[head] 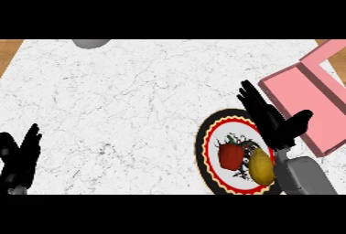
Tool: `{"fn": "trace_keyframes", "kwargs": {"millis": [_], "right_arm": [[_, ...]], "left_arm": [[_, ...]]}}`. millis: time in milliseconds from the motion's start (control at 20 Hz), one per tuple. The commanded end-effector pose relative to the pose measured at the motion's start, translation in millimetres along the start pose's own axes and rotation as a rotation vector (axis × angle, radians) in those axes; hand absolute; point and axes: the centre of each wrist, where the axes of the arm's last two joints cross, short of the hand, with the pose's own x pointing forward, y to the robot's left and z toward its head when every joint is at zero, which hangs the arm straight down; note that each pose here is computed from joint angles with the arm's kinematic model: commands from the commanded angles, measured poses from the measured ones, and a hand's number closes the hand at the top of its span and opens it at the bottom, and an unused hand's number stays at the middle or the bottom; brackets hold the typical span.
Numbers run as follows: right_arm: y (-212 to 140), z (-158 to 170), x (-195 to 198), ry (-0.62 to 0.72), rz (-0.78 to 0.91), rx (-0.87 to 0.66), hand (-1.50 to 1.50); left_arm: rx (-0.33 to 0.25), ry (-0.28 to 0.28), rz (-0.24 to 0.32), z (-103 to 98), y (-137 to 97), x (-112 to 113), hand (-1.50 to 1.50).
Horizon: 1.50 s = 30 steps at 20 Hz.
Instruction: Pick the bell pepper from the plate and place it in the cardboard box
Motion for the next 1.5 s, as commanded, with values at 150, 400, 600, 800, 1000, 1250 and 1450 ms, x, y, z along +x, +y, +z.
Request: {"fn": "trace_keyframes", "kwargs": {"millis": [150,400,600,800,1000,1250,1450], "right_arm": [[-29,26,41,-0.086,0.117,-0.263,-1.5],[-79,57,59,-0.32,0.428,-0.756,-1.5],[-18,90,60,-0.508,0.522,-0.655,-1.5],[14,126,73,-0.398,0.645,-0.56,-1.5],[-1,144,61,-0.078,0.924,-0.437,-1.5],[4,148,84,0.198,1.118,-0.402,-1.5],[27,148,109,0.388,1.18,-0.349,-1.5]], "left_arm": [[-0.159,-0.238,0.077,6,-14,60,0.0],[-0.24,-0.275,0.167,18,-15,63,0.0],[-0.319,-0.292,0.194,24,-13,76,0.0],[-0.342,-0.322,0.182,32,-7,73,0.0],[-0.338,-0.34,0.187,26,-18,93,0.0],[-0.363,-0.341,0.169,25,-17,91,0.0],[-0.384,-0.349,0.174,24,-20,96,0.0]]}}
